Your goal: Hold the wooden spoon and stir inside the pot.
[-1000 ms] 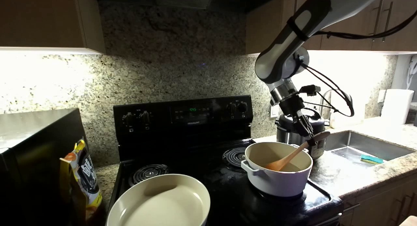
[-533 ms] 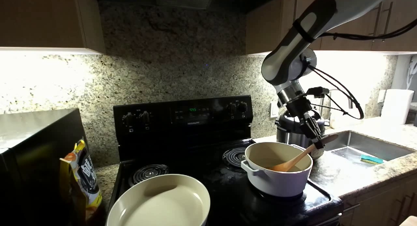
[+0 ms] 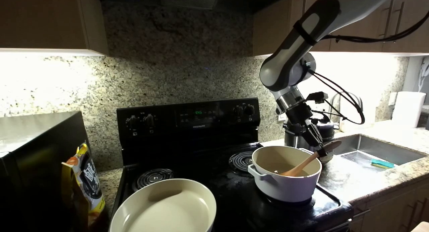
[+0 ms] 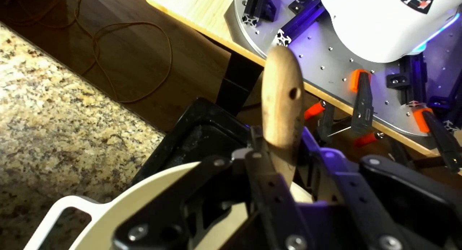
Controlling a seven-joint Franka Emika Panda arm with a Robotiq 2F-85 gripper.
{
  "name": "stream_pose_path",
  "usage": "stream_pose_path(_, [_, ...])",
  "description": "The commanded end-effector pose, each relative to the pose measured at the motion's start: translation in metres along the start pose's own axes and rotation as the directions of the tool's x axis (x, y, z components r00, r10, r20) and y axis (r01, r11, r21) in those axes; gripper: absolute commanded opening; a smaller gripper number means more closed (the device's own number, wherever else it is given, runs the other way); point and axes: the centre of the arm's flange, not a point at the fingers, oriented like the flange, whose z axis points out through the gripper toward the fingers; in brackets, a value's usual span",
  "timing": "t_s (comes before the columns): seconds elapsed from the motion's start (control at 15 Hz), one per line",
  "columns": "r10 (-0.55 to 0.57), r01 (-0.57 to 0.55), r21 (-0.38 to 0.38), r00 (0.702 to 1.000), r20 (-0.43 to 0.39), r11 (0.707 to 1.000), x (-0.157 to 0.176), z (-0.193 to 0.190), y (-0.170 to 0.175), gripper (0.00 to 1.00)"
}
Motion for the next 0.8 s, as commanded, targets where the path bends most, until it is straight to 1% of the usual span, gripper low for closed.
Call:
stream_pose_path(0.0, [0.014,-0.014,-0.012,1.000,-0.008,1.000,0.012,-0.013,-0.005,0.08])
stream_pose_path(0.33, [0.089,-0.090,-0.030,0.995,-0.046,0.995,0.014,-0.022,0.008,0.08])
stream_pose_path(0.53, [0.166,-0.168,-0.029,0.983,-0.074,0.985,0.007,-0.022,0.023,0.08])
stream_pose_path(0.73, [0.229,-0.231,-0.026,0.971,-0.064,0.973,-0.002,-0.014,0.037,0.08])
